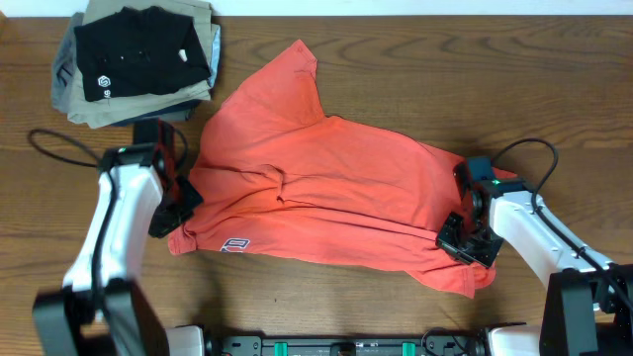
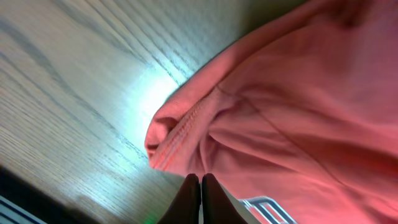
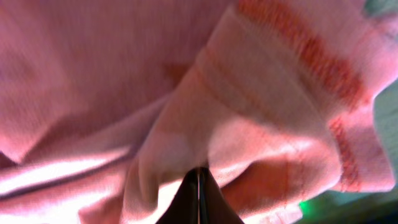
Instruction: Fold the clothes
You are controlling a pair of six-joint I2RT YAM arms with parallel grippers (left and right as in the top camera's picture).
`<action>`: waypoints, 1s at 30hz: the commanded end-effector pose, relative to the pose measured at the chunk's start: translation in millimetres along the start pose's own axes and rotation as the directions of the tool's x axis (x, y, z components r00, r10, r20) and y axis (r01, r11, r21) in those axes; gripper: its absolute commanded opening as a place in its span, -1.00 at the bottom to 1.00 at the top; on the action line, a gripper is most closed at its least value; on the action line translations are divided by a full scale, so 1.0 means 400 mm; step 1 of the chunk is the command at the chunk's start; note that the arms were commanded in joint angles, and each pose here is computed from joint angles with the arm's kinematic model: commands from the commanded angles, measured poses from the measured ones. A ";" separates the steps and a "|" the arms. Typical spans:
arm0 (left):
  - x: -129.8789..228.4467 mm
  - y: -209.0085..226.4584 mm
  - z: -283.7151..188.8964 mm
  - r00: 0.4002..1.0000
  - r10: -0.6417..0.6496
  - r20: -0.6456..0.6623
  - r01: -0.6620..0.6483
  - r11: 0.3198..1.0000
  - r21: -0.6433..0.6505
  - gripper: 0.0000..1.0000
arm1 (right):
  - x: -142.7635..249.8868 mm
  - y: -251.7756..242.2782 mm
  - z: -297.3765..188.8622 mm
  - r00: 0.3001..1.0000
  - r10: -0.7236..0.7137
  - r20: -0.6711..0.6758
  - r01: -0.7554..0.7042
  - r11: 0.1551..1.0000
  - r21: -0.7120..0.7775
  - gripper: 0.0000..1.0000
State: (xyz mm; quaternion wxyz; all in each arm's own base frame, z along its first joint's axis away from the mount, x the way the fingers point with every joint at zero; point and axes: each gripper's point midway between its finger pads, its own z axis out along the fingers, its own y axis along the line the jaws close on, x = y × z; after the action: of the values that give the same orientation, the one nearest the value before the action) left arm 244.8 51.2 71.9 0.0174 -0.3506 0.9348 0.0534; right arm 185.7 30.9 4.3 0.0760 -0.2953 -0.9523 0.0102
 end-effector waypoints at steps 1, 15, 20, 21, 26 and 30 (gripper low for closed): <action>-0.015 0.009 -0.057 0.996 -0.033 0.080 0.030 0.999 0.038 -0.87 | -0.004 -0.003 0.003 1.000 -0.008 0.000 0.008 1.000 0.000 -0.98; 0.149 -0.144 -0.070 0.951 0.307 -0.038 -0.280 0.907 0.314 -0.88 | 0.066 0.139 -0.009 0.965 -0.259 -0.048 0.241 0.941 -0.236 -0.94; 0.188 -0.170 -0.011 0.930 0.362 -0.067 -0.327 0.896 0.301 -0.88 | 0.081 0.157 -0.004 0.957 -0.287 -0.036 0.271 0.934 -0.233 -0.89; 0.190 -0.172 0.001 0.929 0.362 -0.077 -0.325 0.898 0.297 -0.88 | 0.084 0.155 -0.003 0.959 -0.280 -0.039 0.265 0.937 -0.226 -0.89; 0.190 -0.176 0.037 0.924 0.364 -0.115 -0.321 0.905 0.279 -0.88 | 0.094 0.130 0.014 0.970 -0.238 -0.058 0.224 0.958 -0.181 -0.88; 0.184 -0.182 0.045 0.925 0.364 -0.111 -0.322 0.905 0.278 -0.88 | 0.102 0.094 0.037 0.980 -0.182 -0.077 0.171 0.977 -0.130 -0.90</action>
State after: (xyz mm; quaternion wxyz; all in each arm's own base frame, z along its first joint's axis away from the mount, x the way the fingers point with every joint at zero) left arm 239.5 -48.3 45.6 -0.0168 -0.1847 0.9784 -0.0915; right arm 182.4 92.4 -0.5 0.0897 -0.1917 -0.9727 -0.0953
